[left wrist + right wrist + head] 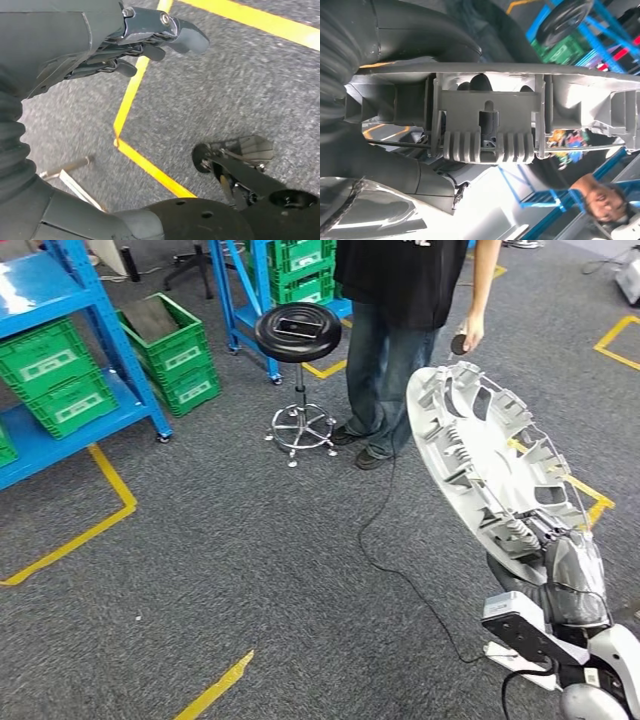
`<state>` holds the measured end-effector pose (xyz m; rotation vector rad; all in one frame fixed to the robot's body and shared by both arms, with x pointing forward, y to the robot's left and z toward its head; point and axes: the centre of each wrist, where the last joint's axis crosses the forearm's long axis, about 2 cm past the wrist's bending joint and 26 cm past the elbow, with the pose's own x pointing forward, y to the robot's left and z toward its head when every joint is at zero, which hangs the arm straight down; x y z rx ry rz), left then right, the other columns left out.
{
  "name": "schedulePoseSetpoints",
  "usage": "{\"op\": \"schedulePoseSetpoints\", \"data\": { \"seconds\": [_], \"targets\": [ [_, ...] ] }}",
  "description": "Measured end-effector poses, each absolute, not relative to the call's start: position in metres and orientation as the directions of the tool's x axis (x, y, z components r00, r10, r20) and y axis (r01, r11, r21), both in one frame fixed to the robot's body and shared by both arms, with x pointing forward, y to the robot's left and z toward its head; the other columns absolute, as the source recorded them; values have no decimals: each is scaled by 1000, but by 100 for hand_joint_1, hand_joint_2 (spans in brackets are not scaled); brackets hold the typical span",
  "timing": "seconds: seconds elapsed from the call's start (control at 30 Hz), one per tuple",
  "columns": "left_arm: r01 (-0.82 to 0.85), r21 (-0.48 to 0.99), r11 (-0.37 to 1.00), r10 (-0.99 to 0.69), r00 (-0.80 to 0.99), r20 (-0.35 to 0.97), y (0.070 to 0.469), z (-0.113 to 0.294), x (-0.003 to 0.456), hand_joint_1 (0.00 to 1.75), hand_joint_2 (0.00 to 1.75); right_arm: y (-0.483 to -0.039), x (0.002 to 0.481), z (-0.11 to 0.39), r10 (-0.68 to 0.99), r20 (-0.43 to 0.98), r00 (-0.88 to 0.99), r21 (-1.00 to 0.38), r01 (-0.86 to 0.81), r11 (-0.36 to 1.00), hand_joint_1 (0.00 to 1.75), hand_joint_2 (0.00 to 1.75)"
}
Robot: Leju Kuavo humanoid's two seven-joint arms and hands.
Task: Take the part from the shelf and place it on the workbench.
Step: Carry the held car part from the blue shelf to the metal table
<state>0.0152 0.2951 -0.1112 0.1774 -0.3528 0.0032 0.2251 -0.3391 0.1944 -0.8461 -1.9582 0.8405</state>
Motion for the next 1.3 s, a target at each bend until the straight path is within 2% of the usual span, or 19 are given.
{"op": "schedulePoseSetpoints", "data": {
  "seconds": [0.8,1.3],
  "targets": [
    [-28,178,984,-39,931,364,296,-111,20,0,175,-327,224,192,802,375,-465,-816,245,524,175,175],
    [-20,185,983,-50,929,366,296,-111,22,0,175,-321,226,194,771,428,-472,-787,225,575,175,175]
  ]
}}
